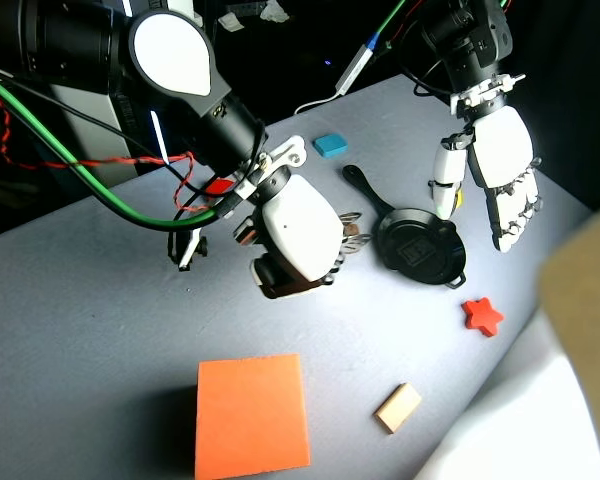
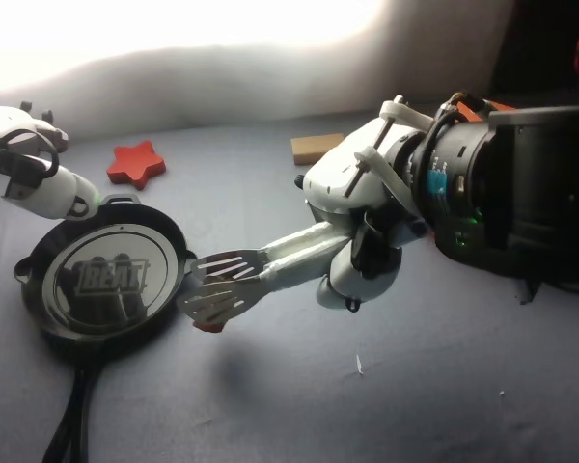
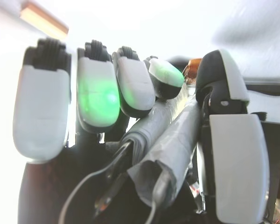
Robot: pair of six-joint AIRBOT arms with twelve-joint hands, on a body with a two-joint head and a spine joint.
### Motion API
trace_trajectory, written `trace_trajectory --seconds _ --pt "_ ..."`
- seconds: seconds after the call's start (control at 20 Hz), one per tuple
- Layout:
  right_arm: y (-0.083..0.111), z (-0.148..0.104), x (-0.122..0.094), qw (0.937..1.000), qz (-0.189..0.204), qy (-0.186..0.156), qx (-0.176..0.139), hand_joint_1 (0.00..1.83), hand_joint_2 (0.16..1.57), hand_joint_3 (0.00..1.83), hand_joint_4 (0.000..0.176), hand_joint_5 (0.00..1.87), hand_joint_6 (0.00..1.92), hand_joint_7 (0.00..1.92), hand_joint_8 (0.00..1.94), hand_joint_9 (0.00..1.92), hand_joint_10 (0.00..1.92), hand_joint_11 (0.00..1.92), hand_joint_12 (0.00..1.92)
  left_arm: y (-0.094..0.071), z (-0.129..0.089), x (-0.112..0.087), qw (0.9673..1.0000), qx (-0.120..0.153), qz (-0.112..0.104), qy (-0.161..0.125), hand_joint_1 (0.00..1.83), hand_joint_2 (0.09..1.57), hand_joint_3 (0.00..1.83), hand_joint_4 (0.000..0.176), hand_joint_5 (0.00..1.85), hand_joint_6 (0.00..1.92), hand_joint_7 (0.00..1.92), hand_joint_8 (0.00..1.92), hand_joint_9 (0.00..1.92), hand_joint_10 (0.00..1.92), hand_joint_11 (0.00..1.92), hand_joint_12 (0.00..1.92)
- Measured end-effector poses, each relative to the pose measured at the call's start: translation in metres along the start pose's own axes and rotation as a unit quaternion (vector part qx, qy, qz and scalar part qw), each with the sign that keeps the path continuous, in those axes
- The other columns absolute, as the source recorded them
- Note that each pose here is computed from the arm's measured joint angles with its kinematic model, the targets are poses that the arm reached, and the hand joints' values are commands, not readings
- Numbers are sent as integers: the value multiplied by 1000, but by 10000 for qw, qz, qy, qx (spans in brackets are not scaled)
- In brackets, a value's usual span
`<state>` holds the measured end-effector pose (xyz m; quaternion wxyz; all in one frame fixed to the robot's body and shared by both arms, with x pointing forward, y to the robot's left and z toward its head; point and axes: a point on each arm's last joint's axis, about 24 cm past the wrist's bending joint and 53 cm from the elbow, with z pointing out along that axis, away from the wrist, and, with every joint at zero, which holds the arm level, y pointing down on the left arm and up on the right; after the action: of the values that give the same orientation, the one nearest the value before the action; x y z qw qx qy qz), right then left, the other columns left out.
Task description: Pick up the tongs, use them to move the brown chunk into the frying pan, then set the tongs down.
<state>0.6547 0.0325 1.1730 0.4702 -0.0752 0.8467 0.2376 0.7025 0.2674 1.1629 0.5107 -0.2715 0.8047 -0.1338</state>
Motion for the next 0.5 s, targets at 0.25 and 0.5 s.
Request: trace_trajectory --seconds 0.25,0.5 --pt "13 22 -32 9995 142 -265 -109 905 1398 0 176 1310 1921 1471 1941 1538 1921 1632 1921 4 5 0 10000 -9 75 1 248 1354 1 30 101 2 163 0 176 4 0 489" --pt "33 45 -45 9988 128 -388 -259 838 1430 9 176 1301 1921 1476 1941 1540 1921 1609 1921 27 19 -18 9995 -254 44 -167 218 1364 3 26 75 5 127 3 130 3 0 396"
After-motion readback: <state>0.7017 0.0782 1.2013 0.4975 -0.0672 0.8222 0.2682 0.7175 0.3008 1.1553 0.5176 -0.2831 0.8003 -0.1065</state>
